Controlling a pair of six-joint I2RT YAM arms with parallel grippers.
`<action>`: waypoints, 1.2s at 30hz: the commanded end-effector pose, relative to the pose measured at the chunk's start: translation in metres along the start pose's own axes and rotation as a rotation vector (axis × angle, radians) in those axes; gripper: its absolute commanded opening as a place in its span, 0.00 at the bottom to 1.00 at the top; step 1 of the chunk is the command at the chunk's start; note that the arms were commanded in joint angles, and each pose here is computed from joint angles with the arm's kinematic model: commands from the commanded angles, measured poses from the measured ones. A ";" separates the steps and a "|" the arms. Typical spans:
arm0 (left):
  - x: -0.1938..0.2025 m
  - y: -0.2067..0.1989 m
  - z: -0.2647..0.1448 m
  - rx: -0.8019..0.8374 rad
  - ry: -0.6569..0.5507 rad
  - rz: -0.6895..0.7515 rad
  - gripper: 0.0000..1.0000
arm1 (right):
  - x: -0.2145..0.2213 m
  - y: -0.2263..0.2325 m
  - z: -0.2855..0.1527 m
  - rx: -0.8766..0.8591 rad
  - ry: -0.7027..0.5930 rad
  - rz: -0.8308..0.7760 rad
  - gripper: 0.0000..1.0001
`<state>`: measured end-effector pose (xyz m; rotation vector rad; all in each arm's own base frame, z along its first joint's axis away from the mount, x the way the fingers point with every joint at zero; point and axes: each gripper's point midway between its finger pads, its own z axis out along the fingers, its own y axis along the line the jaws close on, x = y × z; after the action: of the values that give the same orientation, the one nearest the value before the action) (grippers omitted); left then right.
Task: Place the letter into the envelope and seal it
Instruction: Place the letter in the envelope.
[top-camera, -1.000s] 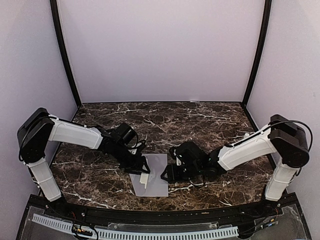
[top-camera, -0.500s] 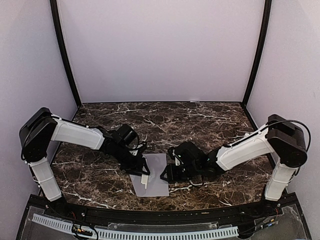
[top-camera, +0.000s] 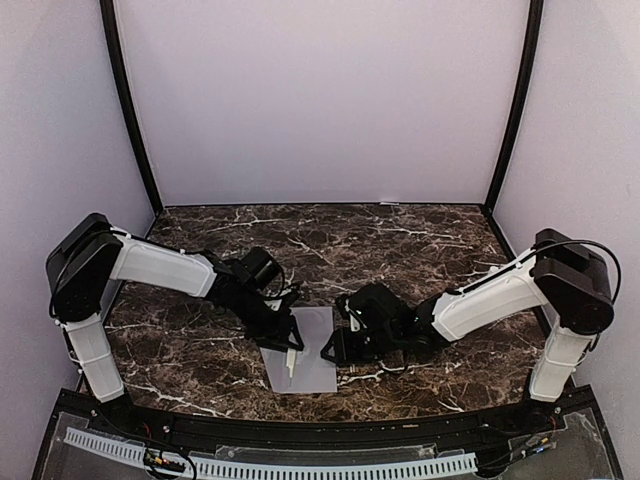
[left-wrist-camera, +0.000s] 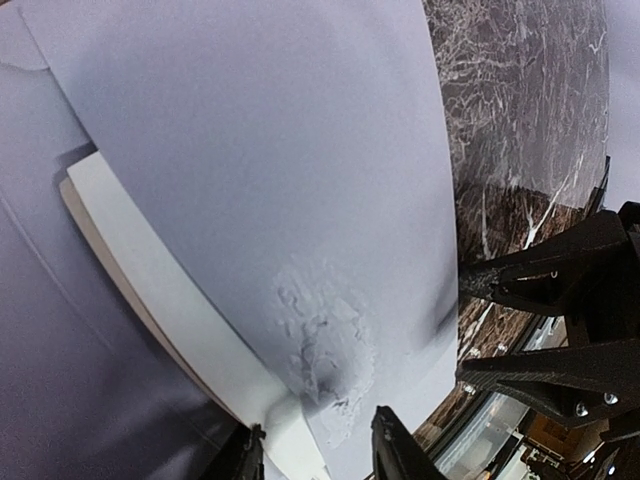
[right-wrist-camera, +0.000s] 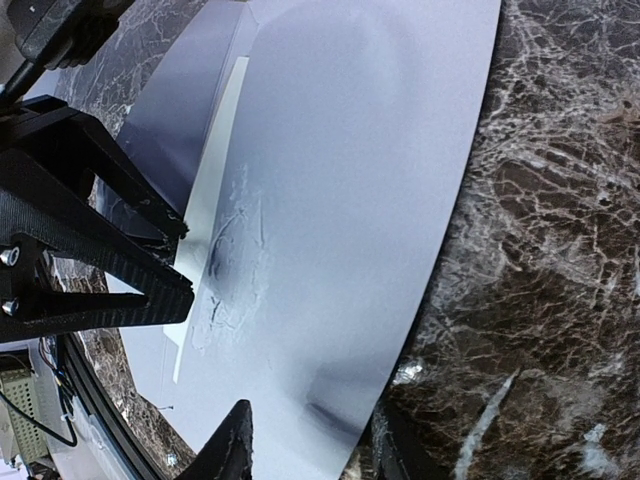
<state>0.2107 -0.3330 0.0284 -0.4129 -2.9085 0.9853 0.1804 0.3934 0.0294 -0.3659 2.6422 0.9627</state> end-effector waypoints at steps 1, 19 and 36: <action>0.003 -0.004 0.007 -0.002 0.028 0.021 0.36 | -0.001 0.012 0.005 -0.032 0.000 -0.010 0.37; -0.012 -0.009 -0.040 -0.117 -0.123 0.095 0.56 | -0.026 0.005 -0.032 0.056 -0.117 -0.033 0.44; 0.021 -0.004 -0.010 -0.026 -0.015 0.040 0.54 | 0.001 0.014 -0.012 -0.022 -0.021 -0.009 0.47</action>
<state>0.1995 -0.3235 0.0428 -0.4616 -2.9741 0.9531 0.1828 0.3864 0.0510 -0.3529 2.6023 0.9353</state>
